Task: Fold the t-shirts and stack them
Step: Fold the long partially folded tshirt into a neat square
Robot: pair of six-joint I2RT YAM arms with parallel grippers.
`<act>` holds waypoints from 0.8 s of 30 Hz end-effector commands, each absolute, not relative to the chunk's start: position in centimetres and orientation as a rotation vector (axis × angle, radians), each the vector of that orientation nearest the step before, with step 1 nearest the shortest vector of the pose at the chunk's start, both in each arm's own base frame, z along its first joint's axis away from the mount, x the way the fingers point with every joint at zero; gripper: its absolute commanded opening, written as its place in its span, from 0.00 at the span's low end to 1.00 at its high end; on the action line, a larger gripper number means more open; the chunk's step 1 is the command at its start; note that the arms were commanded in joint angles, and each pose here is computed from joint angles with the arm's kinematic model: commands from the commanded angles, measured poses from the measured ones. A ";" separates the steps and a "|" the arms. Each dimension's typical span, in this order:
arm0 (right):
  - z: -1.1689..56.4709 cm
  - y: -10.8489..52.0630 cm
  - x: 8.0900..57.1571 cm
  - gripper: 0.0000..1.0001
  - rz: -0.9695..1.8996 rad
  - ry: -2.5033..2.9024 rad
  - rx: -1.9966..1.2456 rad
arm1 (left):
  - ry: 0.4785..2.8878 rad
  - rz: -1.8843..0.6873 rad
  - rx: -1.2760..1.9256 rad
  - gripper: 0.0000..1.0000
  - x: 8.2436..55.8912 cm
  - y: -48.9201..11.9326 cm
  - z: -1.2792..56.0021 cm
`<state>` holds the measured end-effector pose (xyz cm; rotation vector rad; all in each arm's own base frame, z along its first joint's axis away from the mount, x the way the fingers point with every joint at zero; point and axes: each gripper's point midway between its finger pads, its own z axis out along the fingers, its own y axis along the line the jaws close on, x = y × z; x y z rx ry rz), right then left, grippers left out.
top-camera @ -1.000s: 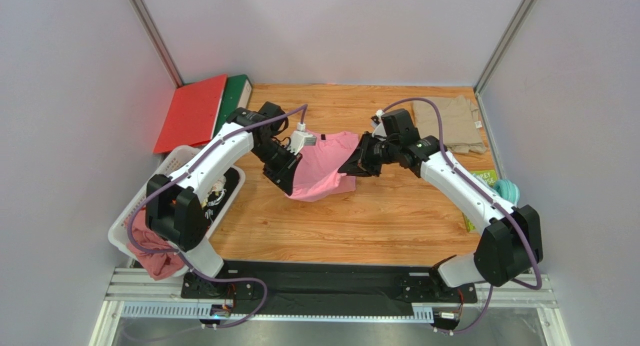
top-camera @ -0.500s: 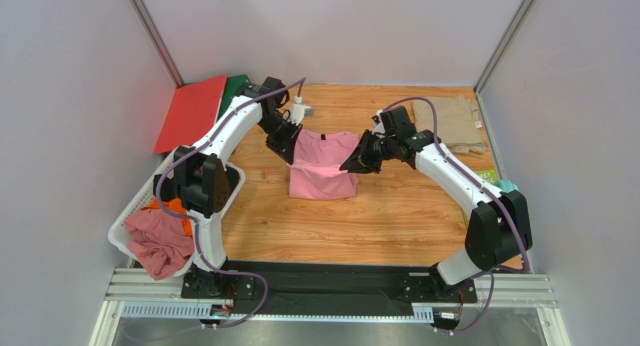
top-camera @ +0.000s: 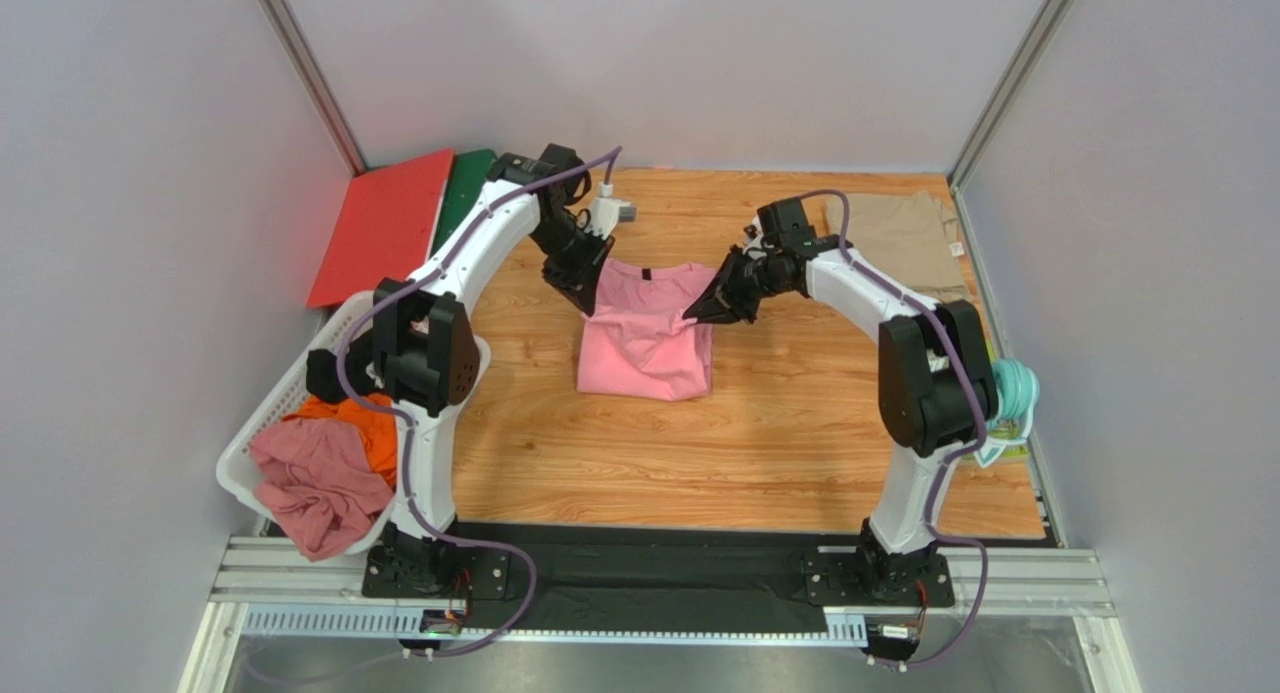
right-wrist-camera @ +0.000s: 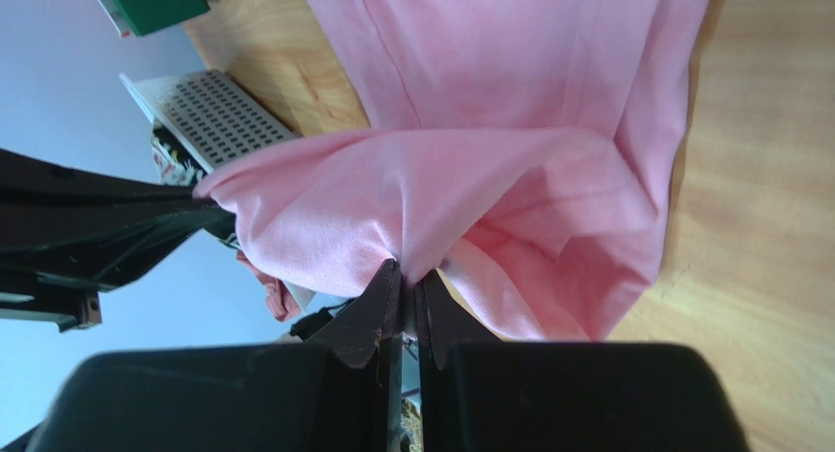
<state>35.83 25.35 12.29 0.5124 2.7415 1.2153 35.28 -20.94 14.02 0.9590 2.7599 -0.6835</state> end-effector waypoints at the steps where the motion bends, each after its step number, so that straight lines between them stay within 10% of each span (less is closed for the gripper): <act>1: 13.6 26.2 39.9 0.06 1.315 2.651 0.428 | 2.771 -0.654 0.937 0.04 36.7 -21.2 13.5; 24: 10.6 24.9 44.2 0.06 1.321 2.676 0.500 | 2.760 -0.447 0.912 0.03 43.4 -20.1 9.1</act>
